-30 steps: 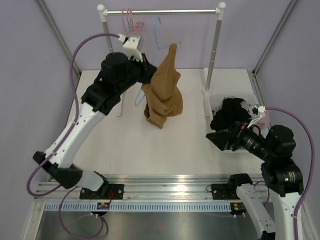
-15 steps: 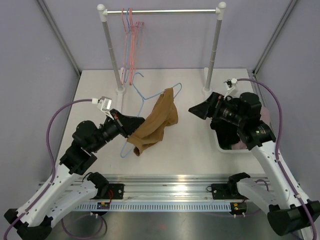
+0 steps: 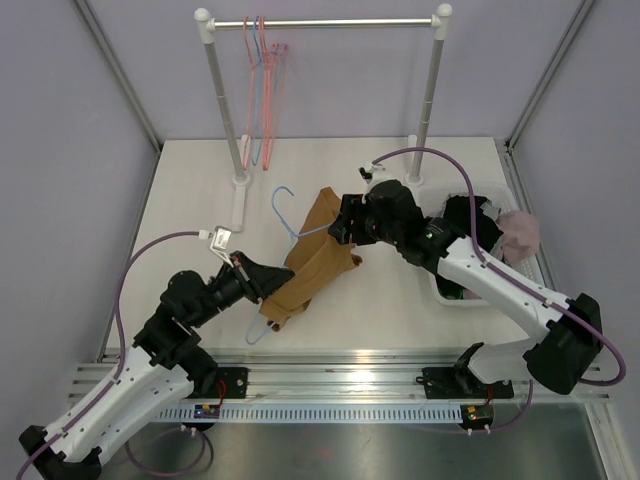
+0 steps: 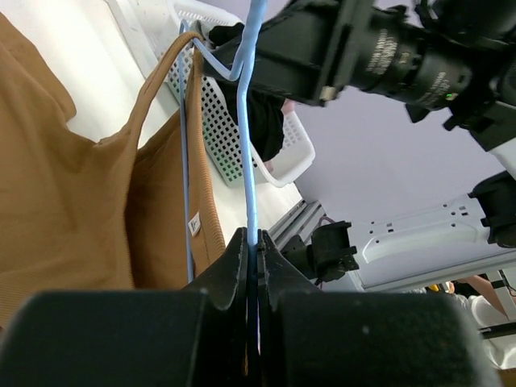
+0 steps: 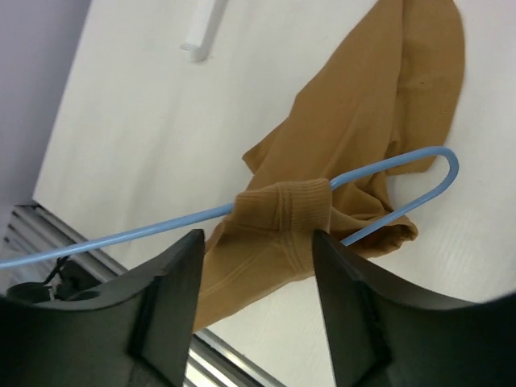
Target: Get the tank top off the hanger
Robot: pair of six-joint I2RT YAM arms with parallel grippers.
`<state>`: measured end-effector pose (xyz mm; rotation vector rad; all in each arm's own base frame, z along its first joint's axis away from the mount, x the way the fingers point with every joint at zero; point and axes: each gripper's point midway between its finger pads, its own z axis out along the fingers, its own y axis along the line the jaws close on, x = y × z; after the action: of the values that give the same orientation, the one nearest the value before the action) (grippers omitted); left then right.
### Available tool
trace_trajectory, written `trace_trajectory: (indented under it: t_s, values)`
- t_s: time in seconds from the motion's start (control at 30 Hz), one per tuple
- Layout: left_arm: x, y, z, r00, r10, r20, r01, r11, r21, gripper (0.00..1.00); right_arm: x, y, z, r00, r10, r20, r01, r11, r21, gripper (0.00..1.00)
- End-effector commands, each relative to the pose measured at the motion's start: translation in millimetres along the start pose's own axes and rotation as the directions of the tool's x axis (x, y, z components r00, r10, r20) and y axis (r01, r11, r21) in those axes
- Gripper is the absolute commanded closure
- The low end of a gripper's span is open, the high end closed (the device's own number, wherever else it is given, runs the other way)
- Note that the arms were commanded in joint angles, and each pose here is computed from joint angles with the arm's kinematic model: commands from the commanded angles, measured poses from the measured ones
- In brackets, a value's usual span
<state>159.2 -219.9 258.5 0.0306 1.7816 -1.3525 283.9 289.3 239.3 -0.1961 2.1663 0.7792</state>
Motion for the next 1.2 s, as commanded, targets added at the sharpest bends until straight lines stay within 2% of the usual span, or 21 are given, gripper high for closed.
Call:
trace_trajectory:
  t_s: [0.0,0.03,0.13,0.17,0.23,0.27,0.37,0.5,0.53,0.63,0.77,0.87,0.97,1.07,1.1,1.13,1.17]
  values:
    - [-15,-29,-7,0.998,0.006,0.056,-0.012,0.994,0.111,1.00,-22,-6,5,0.996,-0.059,0.072,0.051,0.993,0.107,0.40]
    - [-16,-29,-8,0.998,0.010,0.058,-0.016,0.994,0.108,1.00,-20,-7,8,0.996,-0.061,0.069,0.053,0.992,0.115,0.48]
    - [-20,-32,-11,0.997,0.026,0.074,-0.034,0.994,0.107,1.00,-18,-11,10,0.995,-0.062,0.072,0.052,0.990,0.129,0.64]
    - [-18,-29,-12,0.998,0.029,0.064,-0.035,0.995,0.092,1.00,-18,-12,10,0.995,-0.063,0.075,0.053,0.989,0.136,0.78]
    - [-19,-29,-13,0.997,0.037,0.070,-0.043,0.996,0.083,1.00,-18,-15,9,0.995,-0.066,0.075,0.054,0.987,0.150,0.90]
    - [-18,-26,-13,0.997,0.042,0.063,-0.047,0.996,0.073,1.00,-18,-16,8,0.995,-0.069,0.075,0.057,0.987,0.152,0.99]
    - [-14,-19,-13,0.997,0.056,0.046,-0.058,0.997,0.045,1.00,-21,-25,4,0.991,-0.100,0.085,0.081,0.977,0.197,1.00]
    - [-2,-6,-15,0.995,0.095,-0.015,-0.095,0.995,-0.008,1.00,-36,-65,-5,0.981,-0.167,0.094,0.118,0.914,0.389,1.00]
    - [2,-7,-16,0.994,0.106,-0.039,-0.106,0.994,0.006,1.00,-32,-78,-3,0.983,-0.174,0.057,0.132,0.891,0.433,1.00]
    - [15,-7,-19,0.991,0.105,-0.084,-0.103,0.994,0.036,1.00,-40,-114,-1,0.988,-0.151,0.034,0.113,0.851,0.513,1.00]
    - [17,-15,-29,0.992,0.099,-0.072,-0.093,0.992,0.084,1.00,-36,-151,8,0.995,-0.099,-0.014,0.090,0.829,0.552,1.00]
    - [19,-22,-35,0.993,0.097,-0.070,-0.088,0.989,0.120,1.00,-23,-160,19,0.997,-0.062,-0.054,0.082,0.848,0.524,1.00]
    - [13,-34,-40,0.992,0.110,-0.054,-0.100,0.983,0.157,1.00,-11,-145,26,0.995,-0.042,-0.085,0.074,0.902,0.425,1.00]
    - [0,-47,-40,0.991,0.132,-0.004,-0.129,0.973,0.190,1.00,-2,-112,20,0.996,-0.020,-0.090,0.042,0.966,0.255,1.00]
    - [-6,-52,-39,0.991,0.135,0.020,-0.137,0.970,0.201,1.00,0,-92,17,0.996,-0.010,-0.091,0.024,0.989,0.148,1.00]
    - [-11,-57,-36,0.989,0.144,0.038,-0.149,0.966,0.213,1.00,-6,-75,2,0.999,0.001,-0.052,0.004,0.996,0.084,1.00]
    - [-24,-72,-37,0.983,0.162,0.091,-0.181,0.949,0.258,1.00,6,-70,-3,0.997,0.010,-0.071,-0.007,0.999,0.040,1.00]
